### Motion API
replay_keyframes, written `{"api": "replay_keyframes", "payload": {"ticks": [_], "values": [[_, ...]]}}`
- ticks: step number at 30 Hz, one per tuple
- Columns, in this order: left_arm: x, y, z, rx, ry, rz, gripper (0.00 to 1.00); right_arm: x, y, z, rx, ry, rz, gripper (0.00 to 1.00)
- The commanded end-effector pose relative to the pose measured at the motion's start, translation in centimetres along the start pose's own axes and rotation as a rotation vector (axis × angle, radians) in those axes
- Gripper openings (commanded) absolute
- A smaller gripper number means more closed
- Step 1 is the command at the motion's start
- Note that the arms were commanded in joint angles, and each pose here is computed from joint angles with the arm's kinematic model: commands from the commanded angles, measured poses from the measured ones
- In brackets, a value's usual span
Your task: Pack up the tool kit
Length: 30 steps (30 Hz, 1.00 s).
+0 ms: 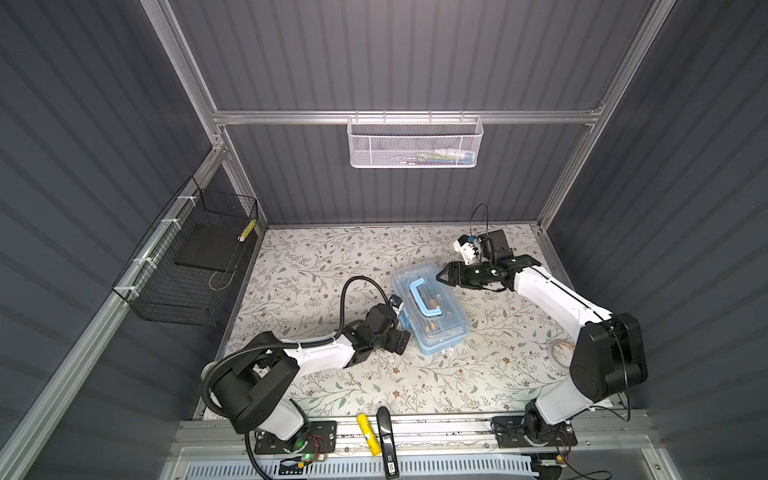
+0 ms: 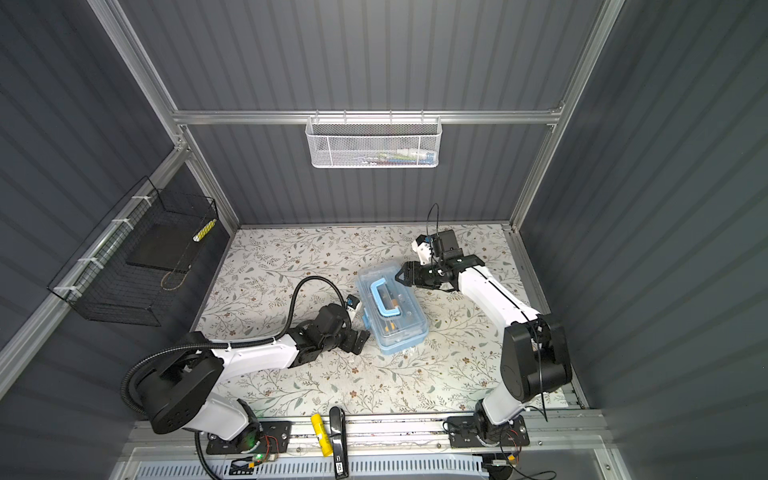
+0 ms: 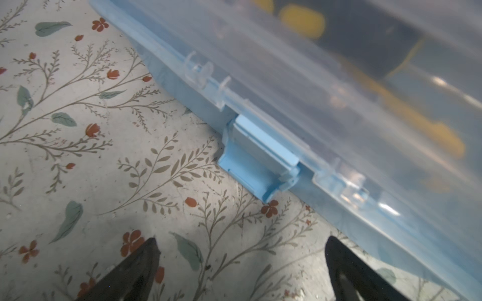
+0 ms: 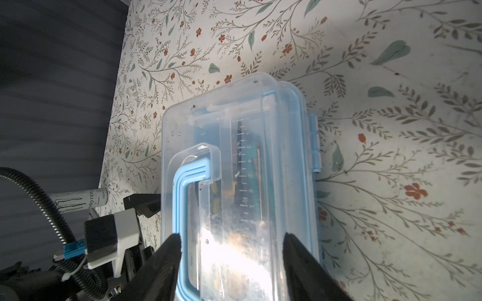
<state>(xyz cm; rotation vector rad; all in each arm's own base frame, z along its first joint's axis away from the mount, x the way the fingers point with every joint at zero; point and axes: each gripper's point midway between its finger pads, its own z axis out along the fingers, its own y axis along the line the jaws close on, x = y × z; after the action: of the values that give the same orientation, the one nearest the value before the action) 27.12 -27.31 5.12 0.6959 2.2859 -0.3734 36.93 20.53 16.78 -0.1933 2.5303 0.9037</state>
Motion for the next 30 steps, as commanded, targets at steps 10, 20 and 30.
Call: {"api": "replay_keyframes", "payload": {"ticks": [10, 20, 30], "values": [[-1.3, -0.1, 2.9, -0.013, -0.108, 0.001, 1.00, 1.2, 0.2, -0.1, -0.025, 0.007, 0.028, 0.65], [-1.7, 2.7, 2.9, -0.173, -0.150, -0.023, 1.00, 1.8, 0.0, 0.2, -0.035, 0.013, 0.051, 0.65], [-0.6, 5.6, 1.5, -0.330, -0.141, -0.061, 1.00, 2.8, -0.5, 0.7, -0.032, 0.035, 0.065, 0.65]]}}
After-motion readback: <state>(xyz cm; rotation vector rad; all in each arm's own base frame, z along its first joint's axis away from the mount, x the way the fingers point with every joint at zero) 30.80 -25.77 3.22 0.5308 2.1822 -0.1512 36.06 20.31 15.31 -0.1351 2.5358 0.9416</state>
